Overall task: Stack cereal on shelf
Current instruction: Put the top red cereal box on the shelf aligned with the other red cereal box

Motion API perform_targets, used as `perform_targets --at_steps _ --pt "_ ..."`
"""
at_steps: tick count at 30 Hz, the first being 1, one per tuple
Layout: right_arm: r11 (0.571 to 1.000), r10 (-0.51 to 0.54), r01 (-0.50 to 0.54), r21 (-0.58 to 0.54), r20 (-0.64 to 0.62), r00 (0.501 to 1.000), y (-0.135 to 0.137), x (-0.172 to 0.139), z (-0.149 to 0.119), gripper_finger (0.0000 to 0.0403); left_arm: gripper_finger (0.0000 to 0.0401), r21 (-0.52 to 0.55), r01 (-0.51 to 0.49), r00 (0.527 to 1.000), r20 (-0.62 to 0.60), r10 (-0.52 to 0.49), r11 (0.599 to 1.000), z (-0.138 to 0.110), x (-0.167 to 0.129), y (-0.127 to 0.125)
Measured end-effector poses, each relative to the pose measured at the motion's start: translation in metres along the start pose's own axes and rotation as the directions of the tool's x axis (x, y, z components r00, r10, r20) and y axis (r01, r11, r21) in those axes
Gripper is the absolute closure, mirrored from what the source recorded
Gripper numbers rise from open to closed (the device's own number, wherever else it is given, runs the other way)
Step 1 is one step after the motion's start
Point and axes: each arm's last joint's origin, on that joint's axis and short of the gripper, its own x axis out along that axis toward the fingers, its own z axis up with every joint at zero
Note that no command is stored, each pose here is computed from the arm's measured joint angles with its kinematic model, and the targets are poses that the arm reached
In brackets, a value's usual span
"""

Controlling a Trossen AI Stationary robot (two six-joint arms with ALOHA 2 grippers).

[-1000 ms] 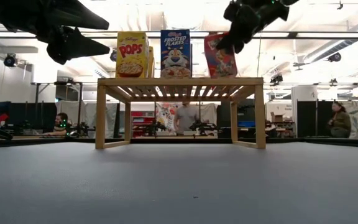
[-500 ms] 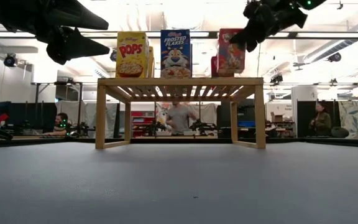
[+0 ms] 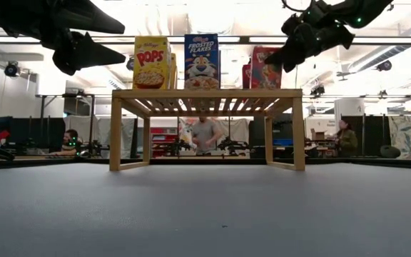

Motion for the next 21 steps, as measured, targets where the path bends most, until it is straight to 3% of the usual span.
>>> perform_targets --at_steps 8,21 --pt "1.000 0.012 -0.012 0.002 0.026 1.000 -0.001 0.001 0.004 0.0220 0.0042 -0.004 0.000 1.000 0.000 0.000 1.000 0.000 0.000 0.000" --pt "0.999 0.034 -0.034 0.039 0.000 0.999 -0.006 0.014 -0.007 0.0218 0.0042 -0.007 0.000 1.000 0.000 0.000 1.000 0.000 0.000 0.000"
